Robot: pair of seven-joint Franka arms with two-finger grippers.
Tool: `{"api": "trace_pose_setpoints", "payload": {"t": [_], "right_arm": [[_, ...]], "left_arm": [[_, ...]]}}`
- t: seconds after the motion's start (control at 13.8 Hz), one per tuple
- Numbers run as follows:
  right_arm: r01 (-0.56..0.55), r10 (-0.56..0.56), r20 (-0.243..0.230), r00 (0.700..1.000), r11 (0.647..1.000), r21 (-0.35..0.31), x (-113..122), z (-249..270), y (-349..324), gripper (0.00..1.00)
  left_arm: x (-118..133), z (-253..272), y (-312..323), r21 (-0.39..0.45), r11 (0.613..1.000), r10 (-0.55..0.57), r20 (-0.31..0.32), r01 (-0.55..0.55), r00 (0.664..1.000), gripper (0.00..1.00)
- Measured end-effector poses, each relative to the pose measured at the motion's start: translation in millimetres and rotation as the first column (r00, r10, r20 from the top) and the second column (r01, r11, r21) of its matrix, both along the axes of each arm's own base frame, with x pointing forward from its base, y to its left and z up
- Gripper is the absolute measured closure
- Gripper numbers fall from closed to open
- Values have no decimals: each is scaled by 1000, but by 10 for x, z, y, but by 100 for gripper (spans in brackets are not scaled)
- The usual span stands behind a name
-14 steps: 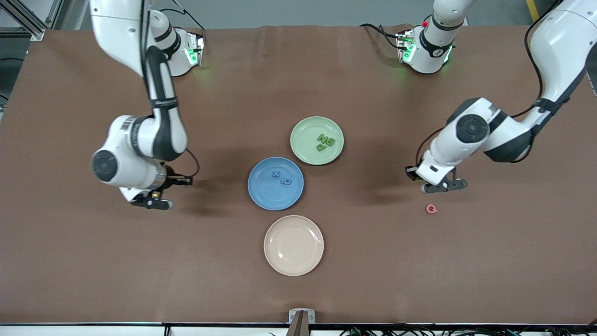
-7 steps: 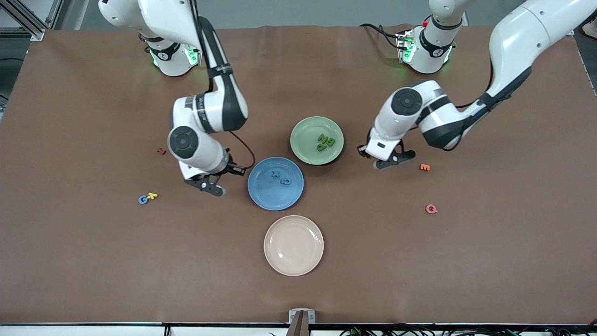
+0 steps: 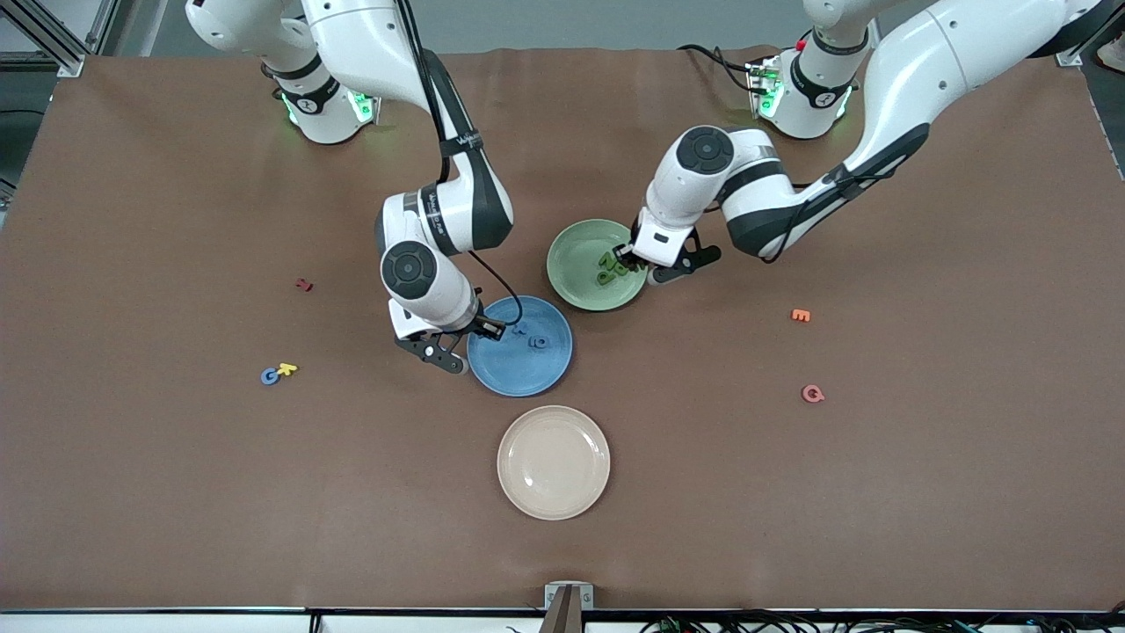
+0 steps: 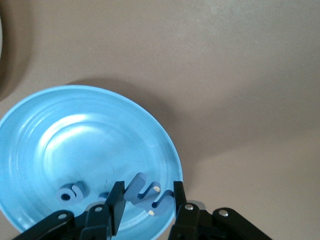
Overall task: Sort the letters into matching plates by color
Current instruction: 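Release the green U on the green plate while the right gripper releases E, then withdraw the left gripper from the plates while the right gripper returns to letters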
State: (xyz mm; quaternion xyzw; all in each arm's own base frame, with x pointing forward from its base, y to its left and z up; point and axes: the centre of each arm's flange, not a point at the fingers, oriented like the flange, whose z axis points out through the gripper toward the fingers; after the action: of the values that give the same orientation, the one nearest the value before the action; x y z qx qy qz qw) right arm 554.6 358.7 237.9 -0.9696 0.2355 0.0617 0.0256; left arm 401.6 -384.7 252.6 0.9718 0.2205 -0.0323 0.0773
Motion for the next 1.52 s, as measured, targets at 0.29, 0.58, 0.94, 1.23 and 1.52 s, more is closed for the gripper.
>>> {"api": "trace_pose_setpoints", "payload": {"t": [0.29,0.58,0.94,1.23,1.52], "right_arm": [[17,-16,14,1000,1000,-13,58,-51,103,56],[29,-29,11,1000,1000,-12,93,-193,145,56],[28,-27,31,999,1000,-13,143,-220,176,49],[19,-19,36,999,1000,-6,165,-152,216,10],[-85,84,-51,995,996,-29,319,162,-199,0]], "left_arm": [[-105,-301,-163,10,998,57,-17,-57,998,62],[77,-185,-203,-9,996,89,8,-89,996,19],[722,99,48,99,987,118,71,-125,990,1],[1240,316,479,152,987,42,109,-59,993,1],[1716,528,1097,181,983,-53,147,26,988,1]]}}
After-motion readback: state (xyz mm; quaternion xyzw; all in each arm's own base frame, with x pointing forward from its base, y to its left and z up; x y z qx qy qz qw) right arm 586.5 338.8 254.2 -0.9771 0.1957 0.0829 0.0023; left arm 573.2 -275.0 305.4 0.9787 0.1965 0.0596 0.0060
